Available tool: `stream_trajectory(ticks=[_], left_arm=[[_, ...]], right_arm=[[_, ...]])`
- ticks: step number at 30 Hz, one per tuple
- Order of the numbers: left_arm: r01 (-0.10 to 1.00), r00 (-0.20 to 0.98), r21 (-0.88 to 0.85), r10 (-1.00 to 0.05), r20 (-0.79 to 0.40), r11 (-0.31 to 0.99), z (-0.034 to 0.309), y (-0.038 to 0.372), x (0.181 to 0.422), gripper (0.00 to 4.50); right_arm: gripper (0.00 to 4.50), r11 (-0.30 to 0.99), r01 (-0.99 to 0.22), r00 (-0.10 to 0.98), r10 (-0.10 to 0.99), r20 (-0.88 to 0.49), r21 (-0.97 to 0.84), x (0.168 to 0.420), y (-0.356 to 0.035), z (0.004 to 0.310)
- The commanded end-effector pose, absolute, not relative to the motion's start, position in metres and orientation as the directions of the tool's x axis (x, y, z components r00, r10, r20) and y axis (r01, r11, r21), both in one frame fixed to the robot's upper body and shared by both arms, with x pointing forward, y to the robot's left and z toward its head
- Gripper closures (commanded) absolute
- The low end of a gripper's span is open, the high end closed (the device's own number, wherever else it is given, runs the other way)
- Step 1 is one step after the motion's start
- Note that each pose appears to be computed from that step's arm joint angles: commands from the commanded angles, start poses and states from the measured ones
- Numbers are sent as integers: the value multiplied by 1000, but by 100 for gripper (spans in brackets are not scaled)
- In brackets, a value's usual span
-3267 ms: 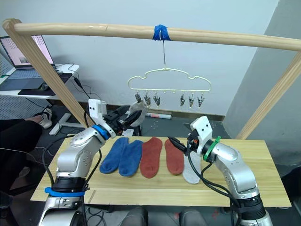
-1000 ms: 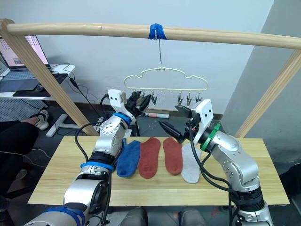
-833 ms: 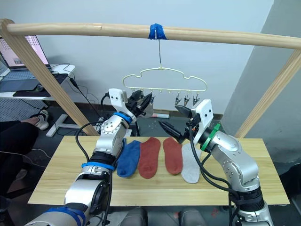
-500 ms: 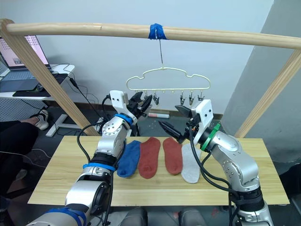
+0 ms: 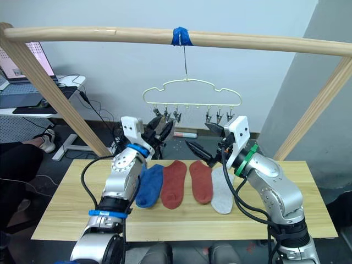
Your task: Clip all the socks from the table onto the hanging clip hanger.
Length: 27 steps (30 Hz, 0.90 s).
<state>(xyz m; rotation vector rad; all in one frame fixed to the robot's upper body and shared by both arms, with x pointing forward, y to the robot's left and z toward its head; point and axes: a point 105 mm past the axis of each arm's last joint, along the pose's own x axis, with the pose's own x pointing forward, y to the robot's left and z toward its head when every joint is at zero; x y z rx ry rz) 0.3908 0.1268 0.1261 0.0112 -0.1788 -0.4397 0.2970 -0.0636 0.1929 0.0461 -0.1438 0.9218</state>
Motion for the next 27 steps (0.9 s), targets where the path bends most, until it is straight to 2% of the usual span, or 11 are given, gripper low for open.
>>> stream_trajectory(ticks=[1,15,27], left_arm=[[427,880,68,-431,201,902,139,122,390,214],[391,899,62,-396,187,918,141,123,423,214],[391,895,72,-397,203,918,146,121,434,214]], right_arm=[[0,587,-807,569,801,186,-59,289,-62,206],[0,583,-809,564,805,185,-75,290,-60,209],[0,609,-789,589,787,186,-82,291,-65,209]])
